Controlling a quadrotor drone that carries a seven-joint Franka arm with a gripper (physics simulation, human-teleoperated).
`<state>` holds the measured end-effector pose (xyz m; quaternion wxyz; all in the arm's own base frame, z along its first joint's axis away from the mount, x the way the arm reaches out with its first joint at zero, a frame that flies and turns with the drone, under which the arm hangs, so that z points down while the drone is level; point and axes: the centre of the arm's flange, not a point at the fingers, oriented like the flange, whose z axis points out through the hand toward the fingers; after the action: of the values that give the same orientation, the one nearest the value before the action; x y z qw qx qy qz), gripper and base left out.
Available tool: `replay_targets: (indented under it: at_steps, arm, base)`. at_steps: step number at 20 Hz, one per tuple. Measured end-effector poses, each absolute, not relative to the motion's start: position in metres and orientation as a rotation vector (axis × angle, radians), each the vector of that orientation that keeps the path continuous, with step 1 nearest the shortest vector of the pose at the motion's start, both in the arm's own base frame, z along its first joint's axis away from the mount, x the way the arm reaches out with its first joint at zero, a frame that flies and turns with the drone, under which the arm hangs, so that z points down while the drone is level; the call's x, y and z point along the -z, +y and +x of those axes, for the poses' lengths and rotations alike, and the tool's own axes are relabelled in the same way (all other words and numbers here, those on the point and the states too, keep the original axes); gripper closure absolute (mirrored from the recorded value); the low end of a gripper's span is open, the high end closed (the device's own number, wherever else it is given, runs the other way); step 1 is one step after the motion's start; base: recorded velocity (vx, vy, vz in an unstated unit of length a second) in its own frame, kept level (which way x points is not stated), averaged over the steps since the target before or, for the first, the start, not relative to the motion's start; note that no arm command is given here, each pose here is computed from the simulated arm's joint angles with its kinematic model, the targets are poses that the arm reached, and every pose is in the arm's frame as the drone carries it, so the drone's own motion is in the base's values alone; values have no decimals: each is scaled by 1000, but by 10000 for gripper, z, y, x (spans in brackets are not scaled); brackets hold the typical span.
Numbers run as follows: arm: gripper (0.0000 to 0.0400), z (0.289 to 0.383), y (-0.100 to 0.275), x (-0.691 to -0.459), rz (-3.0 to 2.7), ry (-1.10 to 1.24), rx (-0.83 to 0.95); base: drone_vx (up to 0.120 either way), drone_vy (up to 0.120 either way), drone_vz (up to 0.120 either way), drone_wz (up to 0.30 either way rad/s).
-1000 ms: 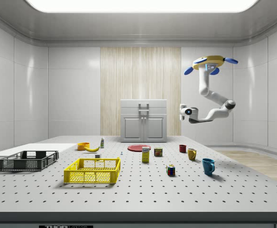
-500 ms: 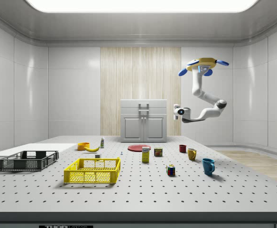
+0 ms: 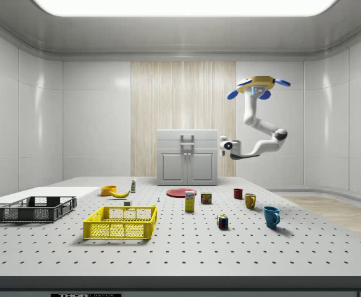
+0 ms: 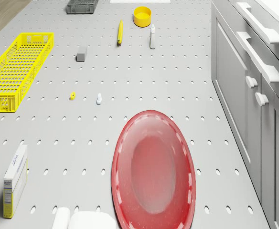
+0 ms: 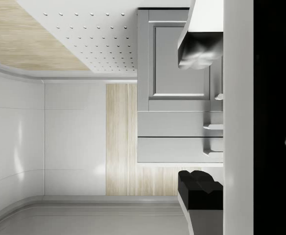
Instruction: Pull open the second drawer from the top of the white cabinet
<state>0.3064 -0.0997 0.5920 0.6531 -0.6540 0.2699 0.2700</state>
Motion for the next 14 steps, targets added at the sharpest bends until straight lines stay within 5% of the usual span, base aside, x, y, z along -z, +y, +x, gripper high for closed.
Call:
replay_targets:
  at_steps: [14]
  arm:
    - [95, 3064, -997, -5920, -1484, 613, -613]
  base:
    - [120, 0, 17, 0]
